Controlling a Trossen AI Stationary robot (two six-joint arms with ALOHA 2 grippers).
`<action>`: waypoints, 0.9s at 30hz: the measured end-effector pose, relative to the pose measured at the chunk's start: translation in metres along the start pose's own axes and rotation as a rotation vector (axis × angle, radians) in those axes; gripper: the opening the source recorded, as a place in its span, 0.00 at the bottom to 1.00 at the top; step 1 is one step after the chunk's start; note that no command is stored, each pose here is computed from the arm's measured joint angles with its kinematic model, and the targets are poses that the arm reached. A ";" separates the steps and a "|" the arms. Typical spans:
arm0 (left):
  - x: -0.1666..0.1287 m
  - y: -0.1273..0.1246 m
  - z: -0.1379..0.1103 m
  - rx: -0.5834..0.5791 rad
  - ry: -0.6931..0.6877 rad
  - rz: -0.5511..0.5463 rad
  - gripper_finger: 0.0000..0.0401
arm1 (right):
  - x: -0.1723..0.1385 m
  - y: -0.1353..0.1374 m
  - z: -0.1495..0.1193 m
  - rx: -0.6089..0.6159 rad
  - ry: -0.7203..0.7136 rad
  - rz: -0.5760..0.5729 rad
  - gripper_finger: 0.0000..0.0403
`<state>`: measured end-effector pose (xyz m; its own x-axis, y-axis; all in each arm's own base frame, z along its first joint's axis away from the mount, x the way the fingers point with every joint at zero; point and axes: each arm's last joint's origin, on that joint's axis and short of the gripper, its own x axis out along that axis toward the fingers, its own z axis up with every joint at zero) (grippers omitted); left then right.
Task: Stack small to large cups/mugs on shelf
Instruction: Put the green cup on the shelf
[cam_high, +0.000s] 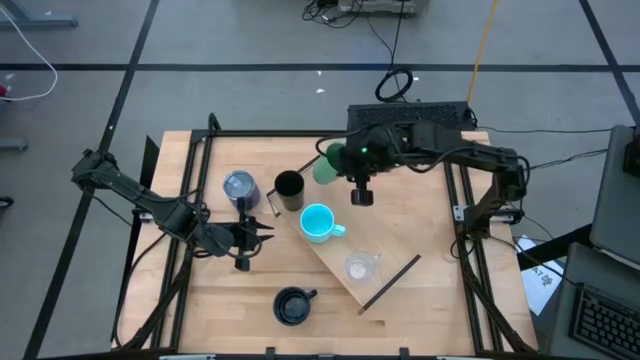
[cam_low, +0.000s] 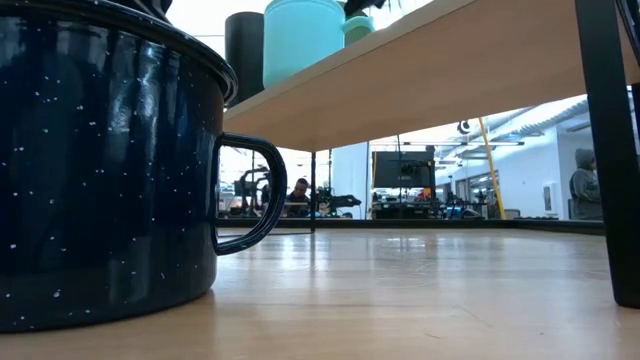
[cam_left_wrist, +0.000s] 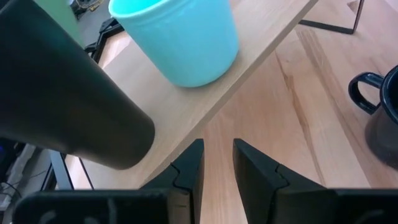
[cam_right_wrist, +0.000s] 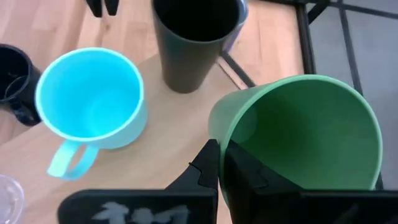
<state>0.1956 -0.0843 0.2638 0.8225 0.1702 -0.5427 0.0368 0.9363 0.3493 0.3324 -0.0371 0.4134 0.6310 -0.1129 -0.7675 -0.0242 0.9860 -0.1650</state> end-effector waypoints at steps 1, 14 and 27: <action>0.000 0.000 0.000 -0.001 0.002 0.000 0.22 | 0.001 0.000 0.000 0.003 0.005 0.000 0.00; 0.000 0.000 0.000 -0.007 0.002 0.000 0.22 | 0.027 -0.001 -0.001 0.034 0.072 0.059 0.02; 0.000 0.000 0.000 -0.004 0.003 0.000 0.22 | 0.031 0.000 -0.001 0.033 0.082 0.062 0.03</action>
<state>0.1955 -0.0842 0.2636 0.8211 0.1711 -0.5446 0.0345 0.9374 0.3465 0.3513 -0.0408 0.3893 0.5638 -0.0602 -0.8237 -0.0347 0.9947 -0.0965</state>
